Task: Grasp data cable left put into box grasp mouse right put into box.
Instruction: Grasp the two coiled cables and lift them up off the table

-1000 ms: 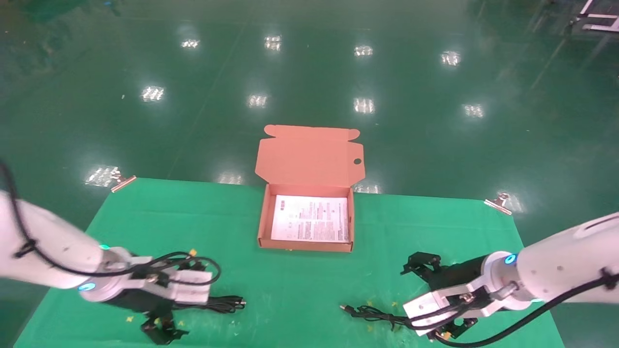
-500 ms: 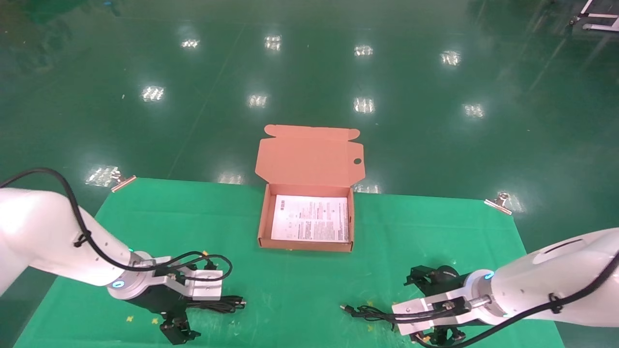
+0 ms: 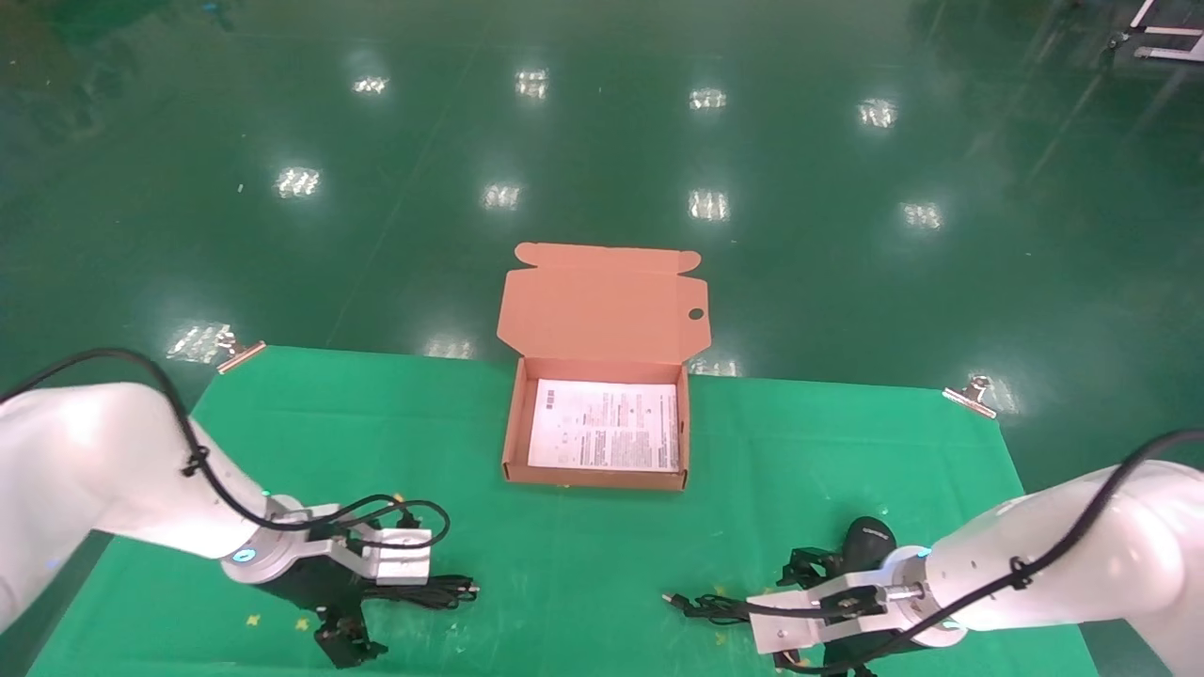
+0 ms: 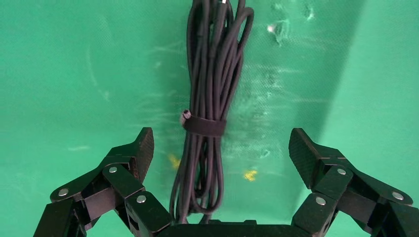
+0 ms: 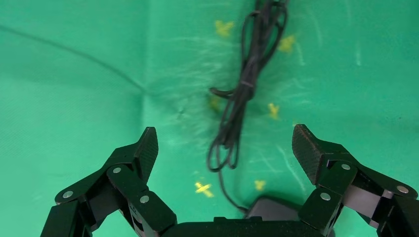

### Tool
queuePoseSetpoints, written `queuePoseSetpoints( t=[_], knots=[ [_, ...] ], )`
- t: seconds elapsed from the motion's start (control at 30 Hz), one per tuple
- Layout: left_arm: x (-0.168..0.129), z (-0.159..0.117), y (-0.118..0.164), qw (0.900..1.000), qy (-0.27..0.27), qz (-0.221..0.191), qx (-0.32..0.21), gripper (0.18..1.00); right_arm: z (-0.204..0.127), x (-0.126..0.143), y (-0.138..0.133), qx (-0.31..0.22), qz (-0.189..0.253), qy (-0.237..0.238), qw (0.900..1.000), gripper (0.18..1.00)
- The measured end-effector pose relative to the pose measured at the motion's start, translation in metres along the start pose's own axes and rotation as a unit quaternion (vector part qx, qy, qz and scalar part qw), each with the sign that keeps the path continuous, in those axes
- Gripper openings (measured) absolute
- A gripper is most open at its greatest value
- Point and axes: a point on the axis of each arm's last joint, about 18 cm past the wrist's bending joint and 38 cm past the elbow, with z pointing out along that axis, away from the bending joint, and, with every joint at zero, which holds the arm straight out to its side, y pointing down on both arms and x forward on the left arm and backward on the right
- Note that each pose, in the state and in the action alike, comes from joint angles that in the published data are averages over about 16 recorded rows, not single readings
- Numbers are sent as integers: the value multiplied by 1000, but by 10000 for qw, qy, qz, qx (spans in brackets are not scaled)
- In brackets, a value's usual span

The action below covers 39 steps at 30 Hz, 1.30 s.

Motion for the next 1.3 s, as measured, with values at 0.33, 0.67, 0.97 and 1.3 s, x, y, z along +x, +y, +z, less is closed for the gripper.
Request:
queuePoseSetpoints(
  t=[0.33,0.67,0.97,1.3],
  knots=[
    [-3,8,5,9995,-63,196,-232,999,15,5,1,27,138,92,9999,996],
    [-4,9,6,9994,-78,208,-247,948,16,5,1,35,154,113,9998,935],
    [-4,8,5,9994,-73,222,-240,815,15,5,1,32,134,101,9999,790],
    [-4,7,5,9994,-77,231,-235,605,15,5,0,29,122,95,9999,558]
  ],
)
